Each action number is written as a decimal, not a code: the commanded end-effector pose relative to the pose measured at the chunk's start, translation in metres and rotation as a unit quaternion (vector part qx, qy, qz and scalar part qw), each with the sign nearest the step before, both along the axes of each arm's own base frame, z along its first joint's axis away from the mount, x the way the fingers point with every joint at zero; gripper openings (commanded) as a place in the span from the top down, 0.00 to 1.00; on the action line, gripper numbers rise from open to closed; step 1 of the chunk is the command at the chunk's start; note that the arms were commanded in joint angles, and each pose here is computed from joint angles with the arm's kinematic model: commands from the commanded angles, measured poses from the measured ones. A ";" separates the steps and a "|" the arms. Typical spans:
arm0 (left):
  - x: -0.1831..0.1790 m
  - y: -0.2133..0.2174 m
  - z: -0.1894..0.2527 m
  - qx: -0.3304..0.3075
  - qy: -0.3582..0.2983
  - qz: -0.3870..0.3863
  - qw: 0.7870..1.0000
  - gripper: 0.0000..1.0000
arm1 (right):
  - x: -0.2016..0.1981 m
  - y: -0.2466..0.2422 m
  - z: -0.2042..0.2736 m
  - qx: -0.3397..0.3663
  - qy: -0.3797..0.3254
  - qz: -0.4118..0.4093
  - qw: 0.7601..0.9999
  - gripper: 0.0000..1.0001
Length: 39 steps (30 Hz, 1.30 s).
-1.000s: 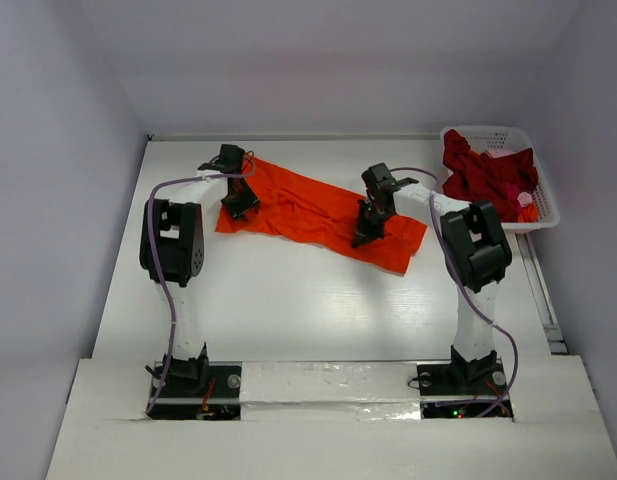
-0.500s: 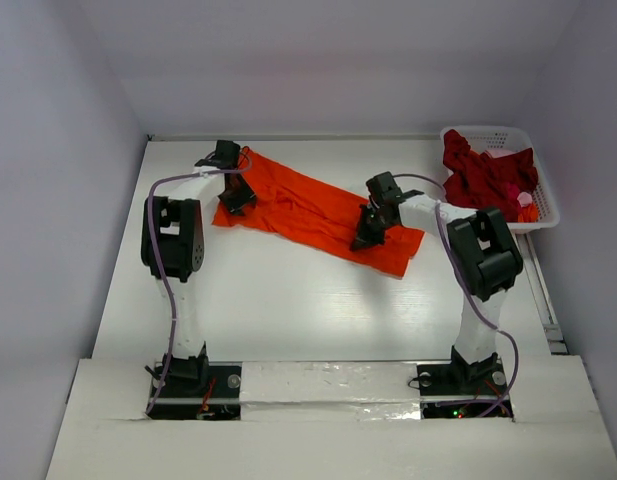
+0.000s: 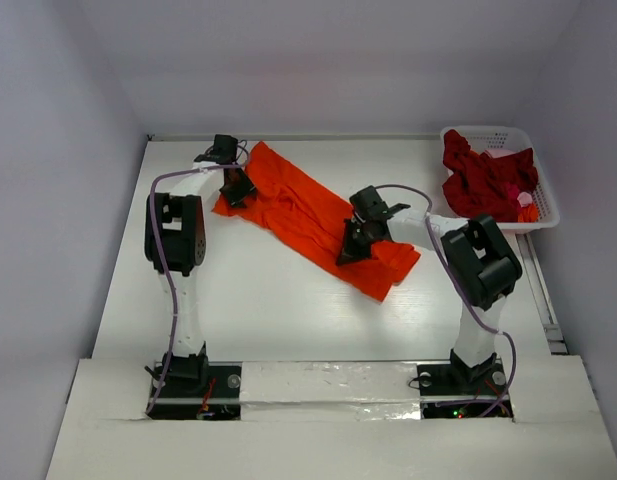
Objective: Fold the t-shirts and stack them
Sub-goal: Fold the tshirt
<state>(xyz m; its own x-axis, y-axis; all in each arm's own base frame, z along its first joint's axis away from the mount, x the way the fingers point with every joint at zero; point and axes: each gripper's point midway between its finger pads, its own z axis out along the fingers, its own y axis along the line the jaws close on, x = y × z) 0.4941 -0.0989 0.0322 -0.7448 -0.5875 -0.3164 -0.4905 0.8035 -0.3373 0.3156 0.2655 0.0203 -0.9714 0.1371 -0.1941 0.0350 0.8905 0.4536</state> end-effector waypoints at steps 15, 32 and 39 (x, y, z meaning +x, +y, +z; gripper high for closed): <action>0.048 -0.018 0.010 -0.041 -0.049 -0.036 0.997 0.66 | -0.074 0.030 -0.025 -0.018 0.046 0.045 0.998 1.00; 0.044 -0.061 -0.017 -0.133 -0.035 -0.115 0.984 0.65 | -0.112 0.077 -0.016 -0.010 0.037 0.098 0.994 1.00; 0.045 -0.074 -0.020 -0.154 -0.033 -0.134 0.978 0.65 | -0.130 0.096 -0.012 -0.015 0.033 0.126 0.991 1.00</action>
